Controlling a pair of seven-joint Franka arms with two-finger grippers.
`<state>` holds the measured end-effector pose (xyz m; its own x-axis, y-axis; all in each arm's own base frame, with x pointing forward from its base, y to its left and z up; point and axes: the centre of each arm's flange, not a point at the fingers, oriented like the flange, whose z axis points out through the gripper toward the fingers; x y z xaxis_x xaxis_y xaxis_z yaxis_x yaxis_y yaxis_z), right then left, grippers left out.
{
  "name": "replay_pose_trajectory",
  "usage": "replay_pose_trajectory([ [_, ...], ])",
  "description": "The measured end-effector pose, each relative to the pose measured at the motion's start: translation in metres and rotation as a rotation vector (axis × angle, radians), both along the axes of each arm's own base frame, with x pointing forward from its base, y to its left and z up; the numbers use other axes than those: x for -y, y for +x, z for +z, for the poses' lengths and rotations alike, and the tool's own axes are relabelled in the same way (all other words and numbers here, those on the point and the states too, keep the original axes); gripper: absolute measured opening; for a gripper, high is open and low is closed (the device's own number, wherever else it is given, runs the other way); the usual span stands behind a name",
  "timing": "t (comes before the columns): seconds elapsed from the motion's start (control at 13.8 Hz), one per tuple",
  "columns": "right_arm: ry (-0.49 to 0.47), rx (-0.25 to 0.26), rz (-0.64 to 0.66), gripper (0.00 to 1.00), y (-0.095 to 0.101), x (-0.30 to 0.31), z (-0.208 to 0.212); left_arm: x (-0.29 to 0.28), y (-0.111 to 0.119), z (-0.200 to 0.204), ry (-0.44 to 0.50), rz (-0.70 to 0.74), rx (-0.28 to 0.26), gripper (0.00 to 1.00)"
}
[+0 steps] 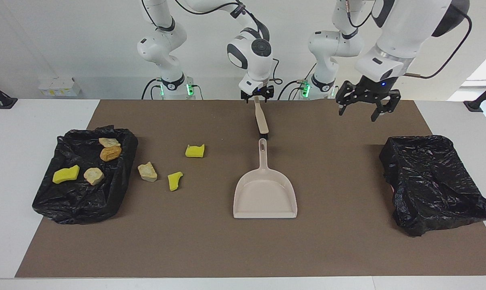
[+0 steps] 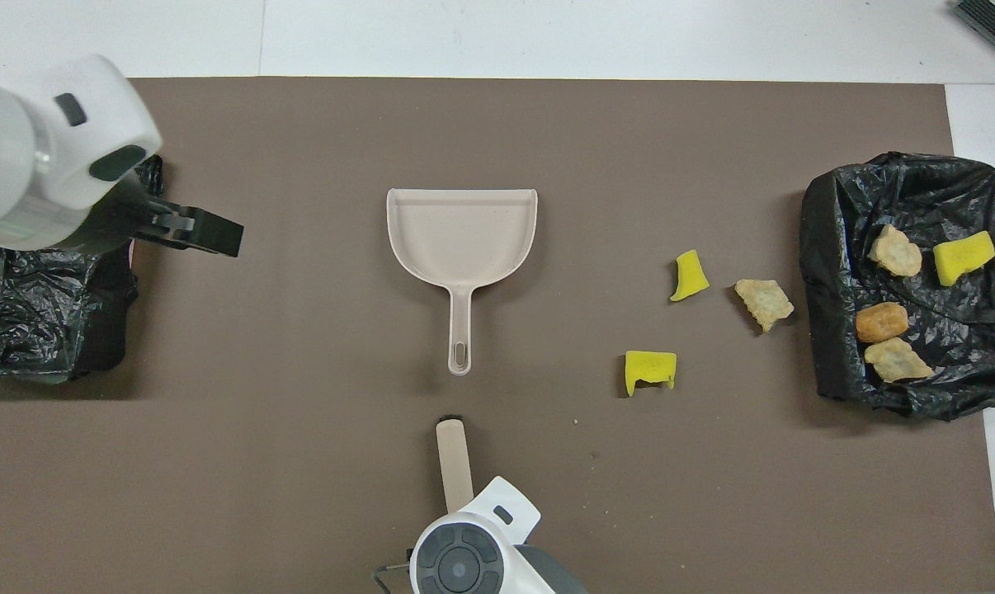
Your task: Sweep and dump trash in bin
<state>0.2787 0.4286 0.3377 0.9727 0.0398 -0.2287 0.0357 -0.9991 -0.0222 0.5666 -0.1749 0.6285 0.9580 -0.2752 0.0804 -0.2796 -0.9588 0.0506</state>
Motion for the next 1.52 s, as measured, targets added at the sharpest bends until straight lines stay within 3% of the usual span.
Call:
replay_pose_trajectory([
  [0.14,0.008,-0.014,-0.013,0.77,-0.001,-0.001,-0.002,0.035,0.003,-0.022,-0.009,-0.003,0.008,1.00],
  [0.8,0.025,-0.074,-0.019,0.67,-0.018,-0.003,-0.011,0.181,-0.013,-0.135,-0.030,0.053,0.011,1.00],
  [1.09,-0.017,-0.117,-0.004,0.66,-0.024,0.001,-0.014,0.195,-0.013,-0.199,-0.033,0.054,0.013,1.00],
  [1.38,-0.012,-0.114,-0.005,0.63,-0.023,0.002,-0.010,0.205,-0.036,-0.241,-0.024,0.024,-0.001,1.00],
  [1.52,-0.009,-0.112,-0.007,0.43,-0.022,0.003,-0.008,0.207,-0.040,-0.250,-0.029,0.019,0.007,1.00],
])
